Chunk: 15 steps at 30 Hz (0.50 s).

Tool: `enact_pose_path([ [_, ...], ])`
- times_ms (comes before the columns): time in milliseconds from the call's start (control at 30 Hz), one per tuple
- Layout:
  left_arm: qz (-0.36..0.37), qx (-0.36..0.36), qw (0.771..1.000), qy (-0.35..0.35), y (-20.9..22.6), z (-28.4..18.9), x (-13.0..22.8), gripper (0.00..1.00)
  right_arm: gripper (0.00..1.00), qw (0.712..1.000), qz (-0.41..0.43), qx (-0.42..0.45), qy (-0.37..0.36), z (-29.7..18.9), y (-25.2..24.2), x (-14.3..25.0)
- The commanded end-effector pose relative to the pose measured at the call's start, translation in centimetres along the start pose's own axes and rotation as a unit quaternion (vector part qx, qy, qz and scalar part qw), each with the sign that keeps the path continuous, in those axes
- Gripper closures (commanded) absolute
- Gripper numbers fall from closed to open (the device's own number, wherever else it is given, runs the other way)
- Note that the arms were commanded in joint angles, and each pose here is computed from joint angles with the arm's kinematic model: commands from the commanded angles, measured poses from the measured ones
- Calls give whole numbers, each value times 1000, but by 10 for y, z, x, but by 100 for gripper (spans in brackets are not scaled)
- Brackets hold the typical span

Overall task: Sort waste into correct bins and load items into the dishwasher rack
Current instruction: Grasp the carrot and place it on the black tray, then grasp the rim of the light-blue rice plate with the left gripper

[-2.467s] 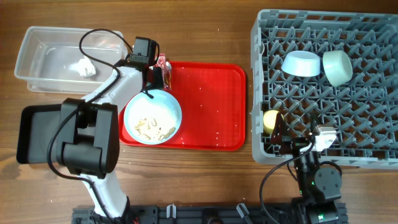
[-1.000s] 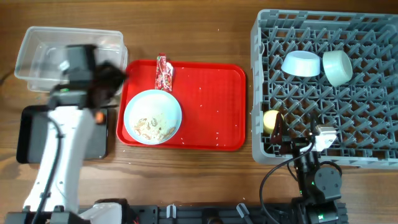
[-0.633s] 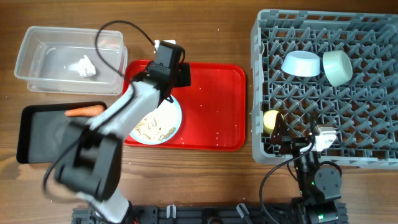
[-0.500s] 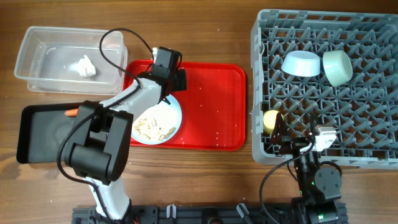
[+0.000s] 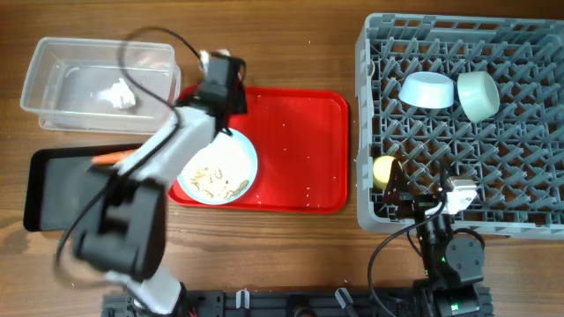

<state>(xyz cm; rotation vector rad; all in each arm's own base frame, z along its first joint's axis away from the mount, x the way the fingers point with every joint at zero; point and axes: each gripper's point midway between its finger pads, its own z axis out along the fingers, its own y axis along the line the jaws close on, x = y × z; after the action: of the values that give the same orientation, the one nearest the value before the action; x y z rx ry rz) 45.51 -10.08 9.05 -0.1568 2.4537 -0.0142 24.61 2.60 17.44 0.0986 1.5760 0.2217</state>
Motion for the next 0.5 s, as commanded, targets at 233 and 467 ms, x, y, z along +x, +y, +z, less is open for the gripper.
enact_pose_path([
  [233,-206,-143,967,-36,180,-28,-43,56,0,1000,4,-7,-6,-1,2,-3],
  [467,-197,-30,978,-55,135,-71,-75,20,0,1000,4,-7,-6,-1,2,-3],
])
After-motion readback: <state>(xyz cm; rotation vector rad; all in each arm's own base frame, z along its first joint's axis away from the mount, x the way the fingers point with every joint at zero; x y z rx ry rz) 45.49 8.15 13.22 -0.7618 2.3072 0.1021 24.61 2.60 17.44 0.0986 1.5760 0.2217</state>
